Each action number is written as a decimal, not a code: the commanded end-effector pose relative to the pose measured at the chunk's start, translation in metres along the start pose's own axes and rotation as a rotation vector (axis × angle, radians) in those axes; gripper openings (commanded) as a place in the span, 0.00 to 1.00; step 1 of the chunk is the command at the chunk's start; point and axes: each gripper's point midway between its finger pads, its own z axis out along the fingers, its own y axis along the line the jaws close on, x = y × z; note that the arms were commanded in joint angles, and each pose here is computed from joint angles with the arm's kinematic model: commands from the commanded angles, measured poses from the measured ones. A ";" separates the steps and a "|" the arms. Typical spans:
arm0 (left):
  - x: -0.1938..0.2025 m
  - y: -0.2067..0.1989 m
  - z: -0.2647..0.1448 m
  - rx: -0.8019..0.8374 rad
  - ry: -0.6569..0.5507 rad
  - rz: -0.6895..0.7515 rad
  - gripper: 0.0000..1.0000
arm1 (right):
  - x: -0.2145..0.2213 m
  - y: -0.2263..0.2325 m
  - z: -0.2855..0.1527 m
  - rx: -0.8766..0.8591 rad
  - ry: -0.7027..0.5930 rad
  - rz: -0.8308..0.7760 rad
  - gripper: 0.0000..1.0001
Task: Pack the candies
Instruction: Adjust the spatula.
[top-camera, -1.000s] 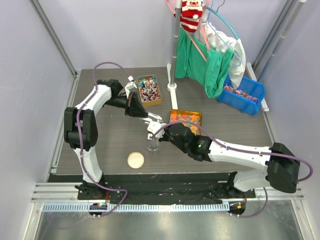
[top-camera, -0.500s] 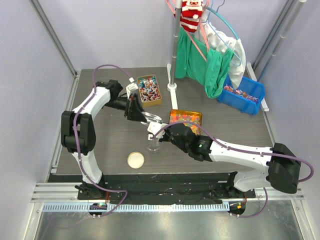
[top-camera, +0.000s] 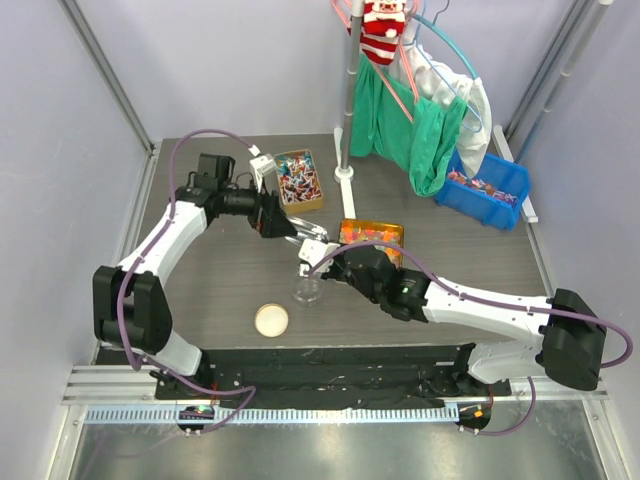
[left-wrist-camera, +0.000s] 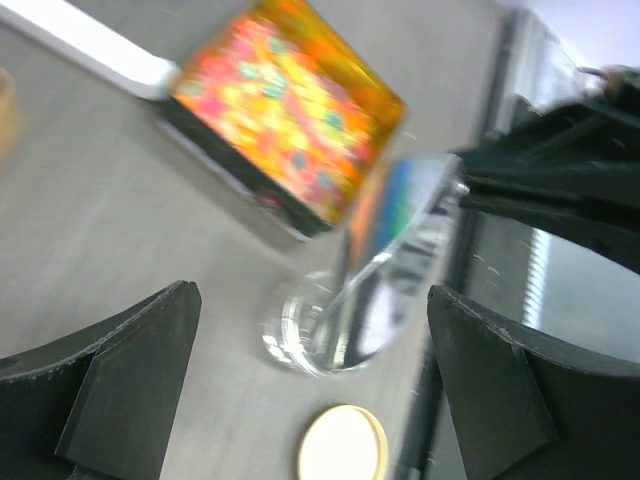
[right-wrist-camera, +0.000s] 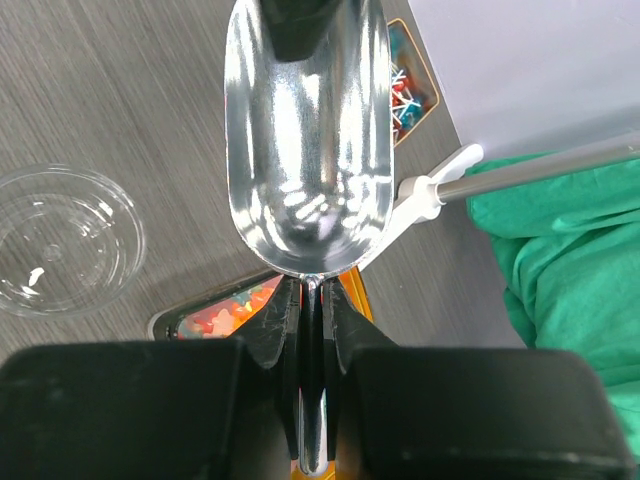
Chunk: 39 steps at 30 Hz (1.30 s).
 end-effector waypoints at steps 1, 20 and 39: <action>-0.048 0.034 -0.019 -0.269 -0.139 0.085 1.00 | -0.011 -0.031 -0.007 0.110 -0.042 0.027 0.01; -0.024 0.093 -0.007 -0.469 -0.075 0.021 1.00 | -0.003 -0.042 -0.006 0.140 -0.027 0.038 0.01; -0.061 0.034 -0.016 -0.263 -0.245 0.065 1.00 | 0.008 -0.041 0.008 0.204 0.031 0.036 0.01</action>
